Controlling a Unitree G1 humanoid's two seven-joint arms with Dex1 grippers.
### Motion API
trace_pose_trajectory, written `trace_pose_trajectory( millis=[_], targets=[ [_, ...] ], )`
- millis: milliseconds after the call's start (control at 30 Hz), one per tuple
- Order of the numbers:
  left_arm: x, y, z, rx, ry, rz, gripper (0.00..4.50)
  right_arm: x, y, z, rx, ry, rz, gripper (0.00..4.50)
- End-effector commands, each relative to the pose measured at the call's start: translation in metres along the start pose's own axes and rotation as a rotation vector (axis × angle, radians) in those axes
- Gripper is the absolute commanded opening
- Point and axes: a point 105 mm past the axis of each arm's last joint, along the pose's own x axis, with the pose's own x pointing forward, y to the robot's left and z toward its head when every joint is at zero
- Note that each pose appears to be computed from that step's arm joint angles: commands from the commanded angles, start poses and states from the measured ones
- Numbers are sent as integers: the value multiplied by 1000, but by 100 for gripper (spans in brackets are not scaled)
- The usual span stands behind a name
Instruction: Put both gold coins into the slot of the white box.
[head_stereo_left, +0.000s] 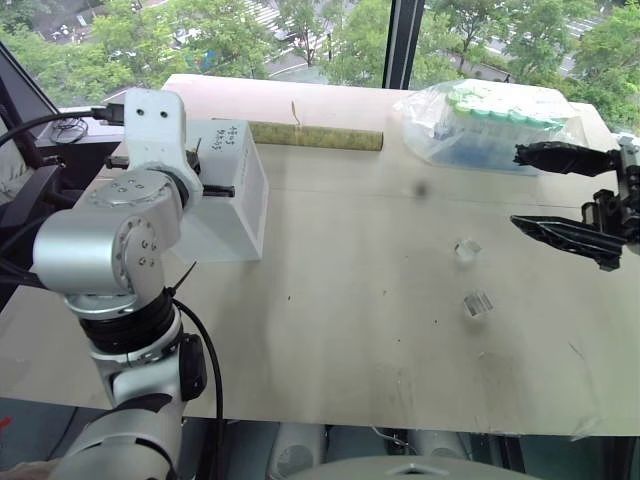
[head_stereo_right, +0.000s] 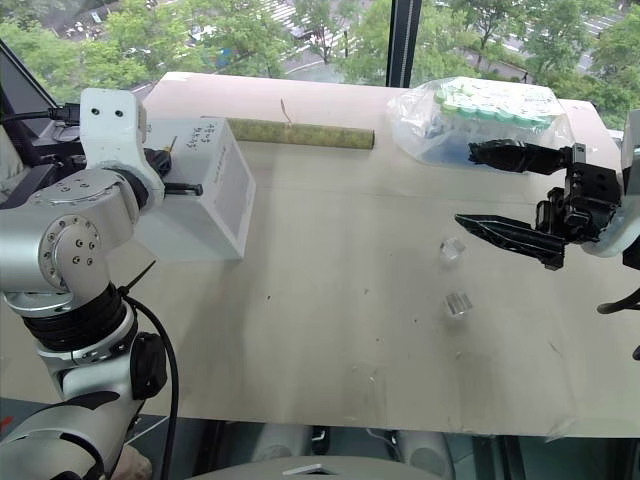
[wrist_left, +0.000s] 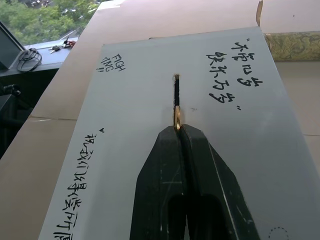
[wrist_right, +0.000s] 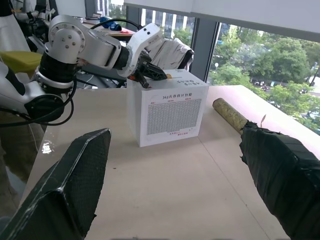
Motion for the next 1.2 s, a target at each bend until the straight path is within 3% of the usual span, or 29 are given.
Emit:
trace_pose_trajectory(
  millis=[33, 467, 567, 700, 767, 867, 933, 1067, 1200],
  targets=[
    [-5, -1, 7, 15, -34, -8, 0, 0, 2, 13, -46, -40, 11, 445],
    [-5, 0, 6, 24, -33, -8, 0, 1, 2, 19, -50, -65, 18, 445],
    [-7, 1, 10, 25, -48, -11, 86, 1, 2, 20, -51, -69, 18, 450],
    [-10, -2, 19, 15, -82, -32, 255, 1, 2, 22, -48, -79, 15, 450],
    [-13, -5, 26, 5, -112, -64, 255, 0, 2, 22, -48, -76, 11, 450],
    [-28, -23, 46, -37, -217, -232, 255, -3, 1, 21, -48, -57, -19, 450],
    [-50, -45, 62, -21, -373, -424, 255, -7, 0, 18, -44, -27, -66, 450],
    [-91, -88, 47, -25, -442, -895, 255, -16, -1, 2, -21, 56, -227, 450],
    [-114, -109, 14, 32, -393, -1148, 255, -23, 11, -20, 6, 154, -347, 450]
  ],
)
